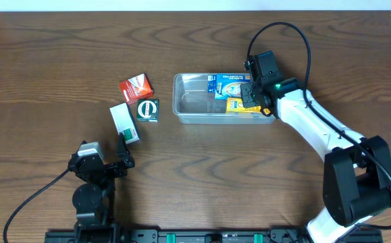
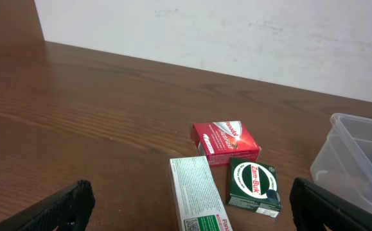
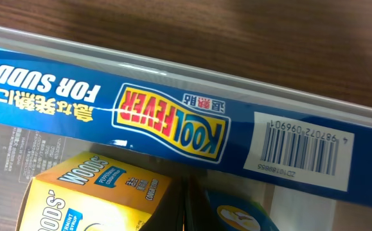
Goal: Pack container
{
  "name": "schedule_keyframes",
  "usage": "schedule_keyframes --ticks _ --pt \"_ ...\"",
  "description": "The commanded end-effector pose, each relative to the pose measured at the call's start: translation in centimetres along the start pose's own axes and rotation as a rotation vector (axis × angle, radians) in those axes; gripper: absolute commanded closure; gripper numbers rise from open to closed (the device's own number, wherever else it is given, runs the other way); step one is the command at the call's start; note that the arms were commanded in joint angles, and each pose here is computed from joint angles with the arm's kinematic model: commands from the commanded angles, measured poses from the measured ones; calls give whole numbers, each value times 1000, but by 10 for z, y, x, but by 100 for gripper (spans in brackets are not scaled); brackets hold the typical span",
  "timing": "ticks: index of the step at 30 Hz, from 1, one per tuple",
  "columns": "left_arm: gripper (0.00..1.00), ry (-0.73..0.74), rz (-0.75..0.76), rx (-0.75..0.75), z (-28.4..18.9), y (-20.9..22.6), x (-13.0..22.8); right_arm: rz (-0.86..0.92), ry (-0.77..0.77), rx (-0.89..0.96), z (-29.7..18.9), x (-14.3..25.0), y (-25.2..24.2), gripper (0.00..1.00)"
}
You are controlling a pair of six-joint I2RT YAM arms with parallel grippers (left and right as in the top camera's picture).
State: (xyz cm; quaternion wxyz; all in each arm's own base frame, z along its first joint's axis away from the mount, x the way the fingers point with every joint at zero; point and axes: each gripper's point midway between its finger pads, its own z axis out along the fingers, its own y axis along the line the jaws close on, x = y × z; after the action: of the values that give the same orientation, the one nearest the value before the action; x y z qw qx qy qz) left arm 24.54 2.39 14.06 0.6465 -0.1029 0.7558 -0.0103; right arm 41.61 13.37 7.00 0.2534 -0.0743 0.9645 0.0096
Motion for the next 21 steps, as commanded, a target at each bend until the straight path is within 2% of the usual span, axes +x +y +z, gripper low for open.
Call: schedule_keyframes --ticks 1,21 --pt "2 49 17 -41 1 9 17 -17 5 17 3 0 -5 99" --pt "2 49 17 -41 1 9 17 -42 61 17 14 14 -5 99"
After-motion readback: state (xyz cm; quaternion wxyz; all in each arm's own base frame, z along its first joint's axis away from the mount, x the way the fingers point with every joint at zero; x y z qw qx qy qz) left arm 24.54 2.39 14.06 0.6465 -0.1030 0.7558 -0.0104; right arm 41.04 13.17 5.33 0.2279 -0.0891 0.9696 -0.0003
